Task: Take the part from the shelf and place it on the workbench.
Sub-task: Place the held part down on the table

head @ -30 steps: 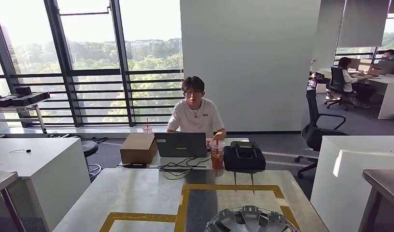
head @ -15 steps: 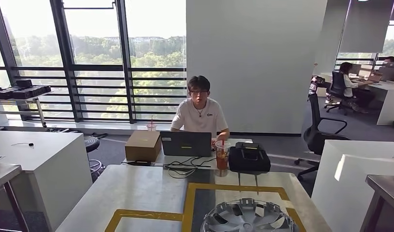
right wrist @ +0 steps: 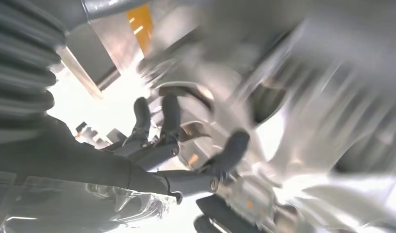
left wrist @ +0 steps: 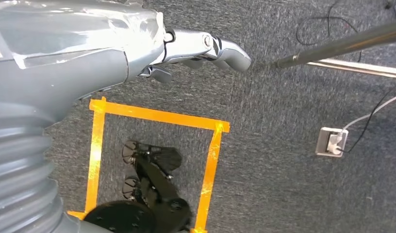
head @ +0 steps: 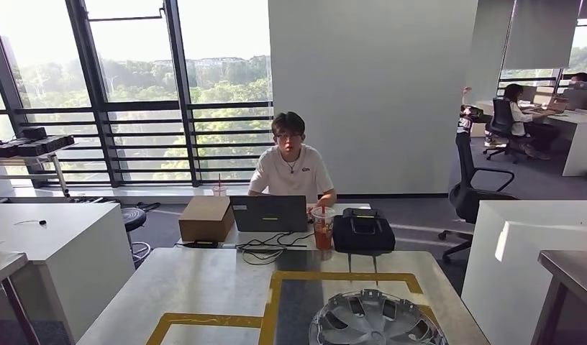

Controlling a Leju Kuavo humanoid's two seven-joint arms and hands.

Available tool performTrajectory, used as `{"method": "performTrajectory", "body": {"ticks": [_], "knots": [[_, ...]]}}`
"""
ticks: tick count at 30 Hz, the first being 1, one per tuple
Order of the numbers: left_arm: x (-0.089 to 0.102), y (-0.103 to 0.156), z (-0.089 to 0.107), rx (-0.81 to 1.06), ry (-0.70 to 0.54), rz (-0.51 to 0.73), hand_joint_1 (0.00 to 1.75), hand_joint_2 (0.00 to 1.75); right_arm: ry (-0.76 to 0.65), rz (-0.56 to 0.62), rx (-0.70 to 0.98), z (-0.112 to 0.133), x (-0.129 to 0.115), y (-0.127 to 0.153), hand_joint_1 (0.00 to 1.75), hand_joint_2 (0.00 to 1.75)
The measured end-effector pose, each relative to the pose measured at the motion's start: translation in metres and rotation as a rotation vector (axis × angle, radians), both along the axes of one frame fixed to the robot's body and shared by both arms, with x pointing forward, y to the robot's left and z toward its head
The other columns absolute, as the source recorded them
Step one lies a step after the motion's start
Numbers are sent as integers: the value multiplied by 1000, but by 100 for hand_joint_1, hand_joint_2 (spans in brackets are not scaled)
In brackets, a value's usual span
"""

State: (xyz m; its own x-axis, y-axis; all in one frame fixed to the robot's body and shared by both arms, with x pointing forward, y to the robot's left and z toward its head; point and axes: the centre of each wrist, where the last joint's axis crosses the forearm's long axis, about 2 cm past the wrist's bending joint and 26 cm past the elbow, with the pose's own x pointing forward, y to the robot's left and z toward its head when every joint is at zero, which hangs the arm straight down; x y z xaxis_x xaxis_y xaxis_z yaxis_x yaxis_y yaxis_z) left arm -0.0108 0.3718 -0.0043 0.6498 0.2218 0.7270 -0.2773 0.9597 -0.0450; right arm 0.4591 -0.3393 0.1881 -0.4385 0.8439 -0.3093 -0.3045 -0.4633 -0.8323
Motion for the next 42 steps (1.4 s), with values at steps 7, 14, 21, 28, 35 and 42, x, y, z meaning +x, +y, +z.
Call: {"method": "performTrajectory", "body": {"ticks": [7,14,21,28,35,42], "knots": [[0,5,-1,6,-12,5,0,87,36,-49,1,-13,-8,-19,0,0],[4,6,-3,12,-22,-13,0,0,29,-85,37,-17,-11,-30,0,0],[1,5,-8,3,25,-4,0,0,-127,-130,485,-38,-32,-20,0,0],[-8,6,-4,17,142,-9,0,0,-492,-113,930,9,-68,3,0,0],[-20,6,3,33,180,36,0,0,-1032,-67,1101,67,-145,-41,0,0],[-21,5,4,33,176,39,0,0,-1101,-53,1106,73,-156,-45,0,0]]}}
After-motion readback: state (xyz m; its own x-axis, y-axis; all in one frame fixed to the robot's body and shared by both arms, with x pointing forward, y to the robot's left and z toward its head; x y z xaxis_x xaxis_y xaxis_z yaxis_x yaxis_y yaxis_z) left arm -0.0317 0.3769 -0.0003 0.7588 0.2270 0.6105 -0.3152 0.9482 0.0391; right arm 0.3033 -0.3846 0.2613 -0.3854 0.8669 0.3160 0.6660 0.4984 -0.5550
